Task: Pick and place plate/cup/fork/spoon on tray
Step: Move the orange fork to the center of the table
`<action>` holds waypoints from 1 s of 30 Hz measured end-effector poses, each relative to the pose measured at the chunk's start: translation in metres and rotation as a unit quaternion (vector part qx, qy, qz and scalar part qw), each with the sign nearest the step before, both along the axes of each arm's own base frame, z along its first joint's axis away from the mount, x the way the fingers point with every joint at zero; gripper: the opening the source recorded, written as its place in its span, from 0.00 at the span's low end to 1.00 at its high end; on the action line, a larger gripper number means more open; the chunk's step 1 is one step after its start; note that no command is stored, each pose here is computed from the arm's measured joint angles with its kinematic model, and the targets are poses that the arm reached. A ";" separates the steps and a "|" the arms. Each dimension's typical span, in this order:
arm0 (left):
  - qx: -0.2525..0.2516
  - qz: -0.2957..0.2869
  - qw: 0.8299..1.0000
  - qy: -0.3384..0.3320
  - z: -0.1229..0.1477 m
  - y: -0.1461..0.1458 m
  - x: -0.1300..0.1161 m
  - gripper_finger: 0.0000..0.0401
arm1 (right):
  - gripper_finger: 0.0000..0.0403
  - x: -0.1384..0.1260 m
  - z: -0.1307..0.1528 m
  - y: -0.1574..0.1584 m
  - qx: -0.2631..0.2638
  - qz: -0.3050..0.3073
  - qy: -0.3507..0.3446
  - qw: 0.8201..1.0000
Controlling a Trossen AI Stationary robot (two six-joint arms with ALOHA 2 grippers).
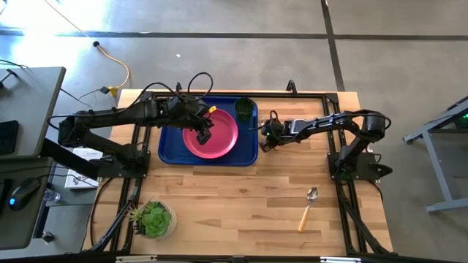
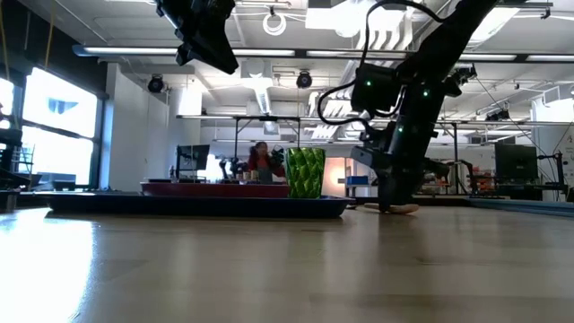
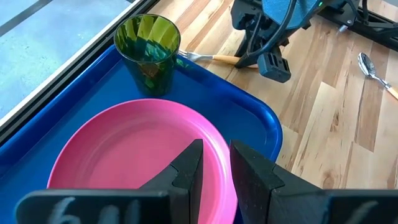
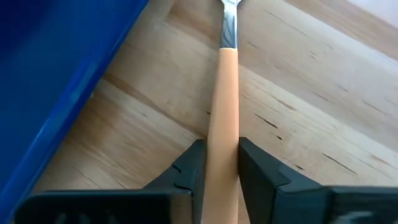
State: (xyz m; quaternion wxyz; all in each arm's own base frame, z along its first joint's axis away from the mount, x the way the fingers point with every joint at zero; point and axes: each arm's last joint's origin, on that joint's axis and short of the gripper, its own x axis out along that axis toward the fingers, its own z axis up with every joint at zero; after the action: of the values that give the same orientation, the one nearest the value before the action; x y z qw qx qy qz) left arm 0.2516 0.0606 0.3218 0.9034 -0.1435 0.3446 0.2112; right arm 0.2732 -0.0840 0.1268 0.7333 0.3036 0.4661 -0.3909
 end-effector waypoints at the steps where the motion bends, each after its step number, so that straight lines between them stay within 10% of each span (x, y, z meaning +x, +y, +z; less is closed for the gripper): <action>1: 0.000 0.000 1.000 0.000 0.000 0.000 0.000 0.17 | 0.15 0.000 0.000 0.000 0.001 -0.003 -0.001 1.000; 30: 0.002 -0.003 1.000 0.001 0.000 0.000 0.000 0.17 | 0.10 -0.015 0.049 0.059 0.043 -0.162 -0.105 0.980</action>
State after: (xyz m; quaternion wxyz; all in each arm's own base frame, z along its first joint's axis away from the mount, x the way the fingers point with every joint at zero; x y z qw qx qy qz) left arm 0.2516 0.0606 0.3218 0.9039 -0.1401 0.3456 0.2095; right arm 0.2585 -0.0249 0.1762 0.6915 0.4453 0.3477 -0.4502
